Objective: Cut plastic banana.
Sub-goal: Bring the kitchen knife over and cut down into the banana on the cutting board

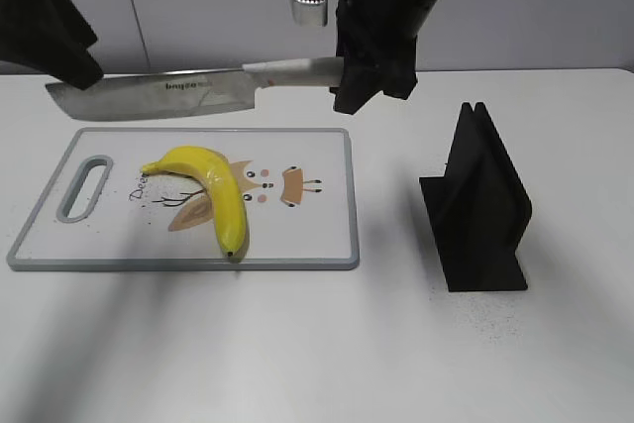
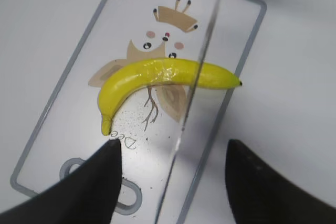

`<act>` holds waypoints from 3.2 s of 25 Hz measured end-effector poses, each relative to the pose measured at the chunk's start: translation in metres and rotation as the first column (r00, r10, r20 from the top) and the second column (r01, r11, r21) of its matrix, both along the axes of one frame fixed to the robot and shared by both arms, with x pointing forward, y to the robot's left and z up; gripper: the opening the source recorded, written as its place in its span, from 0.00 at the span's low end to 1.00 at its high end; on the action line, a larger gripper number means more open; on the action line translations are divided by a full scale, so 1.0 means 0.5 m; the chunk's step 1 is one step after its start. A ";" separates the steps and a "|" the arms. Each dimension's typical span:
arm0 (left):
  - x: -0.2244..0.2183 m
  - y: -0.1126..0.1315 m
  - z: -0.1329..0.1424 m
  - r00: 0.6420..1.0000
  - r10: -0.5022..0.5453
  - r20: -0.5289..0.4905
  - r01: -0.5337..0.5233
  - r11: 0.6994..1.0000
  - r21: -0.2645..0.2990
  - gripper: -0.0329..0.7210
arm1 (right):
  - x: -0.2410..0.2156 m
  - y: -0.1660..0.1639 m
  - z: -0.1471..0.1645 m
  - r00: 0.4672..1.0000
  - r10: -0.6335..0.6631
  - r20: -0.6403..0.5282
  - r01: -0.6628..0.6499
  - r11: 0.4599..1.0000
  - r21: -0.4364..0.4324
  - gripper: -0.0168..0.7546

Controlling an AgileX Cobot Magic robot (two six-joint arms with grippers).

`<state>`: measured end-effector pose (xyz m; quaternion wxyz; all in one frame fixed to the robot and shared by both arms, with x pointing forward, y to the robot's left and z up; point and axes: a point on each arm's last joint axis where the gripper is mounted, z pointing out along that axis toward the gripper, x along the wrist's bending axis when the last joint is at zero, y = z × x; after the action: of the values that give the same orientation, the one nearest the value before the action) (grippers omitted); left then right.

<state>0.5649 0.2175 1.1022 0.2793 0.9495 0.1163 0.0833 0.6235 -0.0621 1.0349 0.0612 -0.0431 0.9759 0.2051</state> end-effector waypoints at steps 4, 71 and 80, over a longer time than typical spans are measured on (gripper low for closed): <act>0.017 -0.034 -0.032 0.998 -0.067 -0.018 0.068 0.995 0.070 0.82 | 0.021 -0.029 0.006 0.999 -0.046 -0.026 0.048 0.996 0.075 0.23; 0.153 -0.089 -0.362 0.968 -0.011 -0.250 0.030 0.997 0.069 0.07 | 0.094 -0.039 -0.248 0.978 -0.106 -0.179 0.099 0.994 -0.048 0.24; 0.153 -0.090 -0.362 0.968 -0.012 -0.252 0.029 0.997 0.067 0.07 | 0.094 -0.039 -0.249 0.978 -0.108 -0.180 0.101 0.994 -0.047 0.24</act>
<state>0.6412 0.1727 0.9212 0.2296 0.9628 0.1380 -0.0366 0.6704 -0.0816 0.9102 -0.0186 0.0259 0.9820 0.1861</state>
